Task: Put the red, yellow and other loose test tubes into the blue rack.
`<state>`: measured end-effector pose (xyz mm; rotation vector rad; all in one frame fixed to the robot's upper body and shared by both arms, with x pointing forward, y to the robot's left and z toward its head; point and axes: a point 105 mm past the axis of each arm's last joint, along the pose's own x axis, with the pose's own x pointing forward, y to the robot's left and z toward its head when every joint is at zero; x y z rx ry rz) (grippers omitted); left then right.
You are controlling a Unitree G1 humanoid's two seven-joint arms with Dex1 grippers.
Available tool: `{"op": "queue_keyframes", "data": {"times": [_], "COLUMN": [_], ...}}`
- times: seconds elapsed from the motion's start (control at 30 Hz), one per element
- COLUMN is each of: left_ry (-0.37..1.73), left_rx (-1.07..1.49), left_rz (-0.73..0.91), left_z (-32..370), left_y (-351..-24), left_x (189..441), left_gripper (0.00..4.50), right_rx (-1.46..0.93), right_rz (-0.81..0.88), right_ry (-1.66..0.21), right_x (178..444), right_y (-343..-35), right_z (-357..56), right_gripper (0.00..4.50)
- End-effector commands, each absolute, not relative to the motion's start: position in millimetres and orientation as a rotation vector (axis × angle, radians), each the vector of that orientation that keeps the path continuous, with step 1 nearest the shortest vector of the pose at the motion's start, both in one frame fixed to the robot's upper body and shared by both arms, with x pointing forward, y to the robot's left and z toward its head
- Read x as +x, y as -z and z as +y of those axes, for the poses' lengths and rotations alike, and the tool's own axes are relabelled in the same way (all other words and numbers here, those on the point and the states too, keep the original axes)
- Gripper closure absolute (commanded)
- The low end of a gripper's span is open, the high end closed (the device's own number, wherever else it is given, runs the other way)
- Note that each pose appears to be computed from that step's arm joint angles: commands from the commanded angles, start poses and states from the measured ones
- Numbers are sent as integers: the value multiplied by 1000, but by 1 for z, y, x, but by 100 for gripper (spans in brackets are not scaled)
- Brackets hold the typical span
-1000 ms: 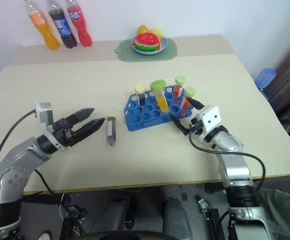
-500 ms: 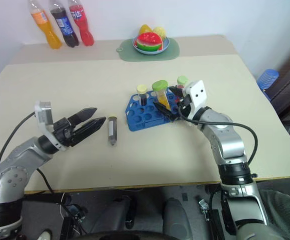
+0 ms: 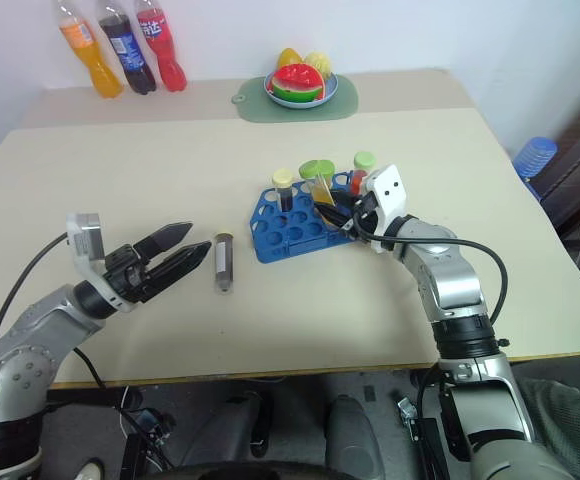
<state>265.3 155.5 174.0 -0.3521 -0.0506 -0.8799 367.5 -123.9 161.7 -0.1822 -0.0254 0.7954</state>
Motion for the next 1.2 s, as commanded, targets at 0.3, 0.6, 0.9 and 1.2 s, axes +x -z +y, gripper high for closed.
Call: {"op": "queue_keyframes", "data": {"times": [0.3,0.6,0.9,1.2], "left_ry": [891,886,883,884], "left_rx": [-344,-349,-354,-356], "left_rz": [-111,-117,-124,-129], "left_z": [156,156,157,157], "left_y": [-187,-188,-189,-191], "left_x": [265,265,267,273], "left_gripper": [0,0,0,0], "right_rx": [-213,-204,-166,-152], "right_rz": [-104,-108,-177,-231], "right_ry": [-769,-743,-653,-561], "right_x": [364,365,355,346], "right_y": [-177,-182,-174,-159], "right_z": [-128,-135,-147,-151], "right_gripper": [287,370,370,370]}}
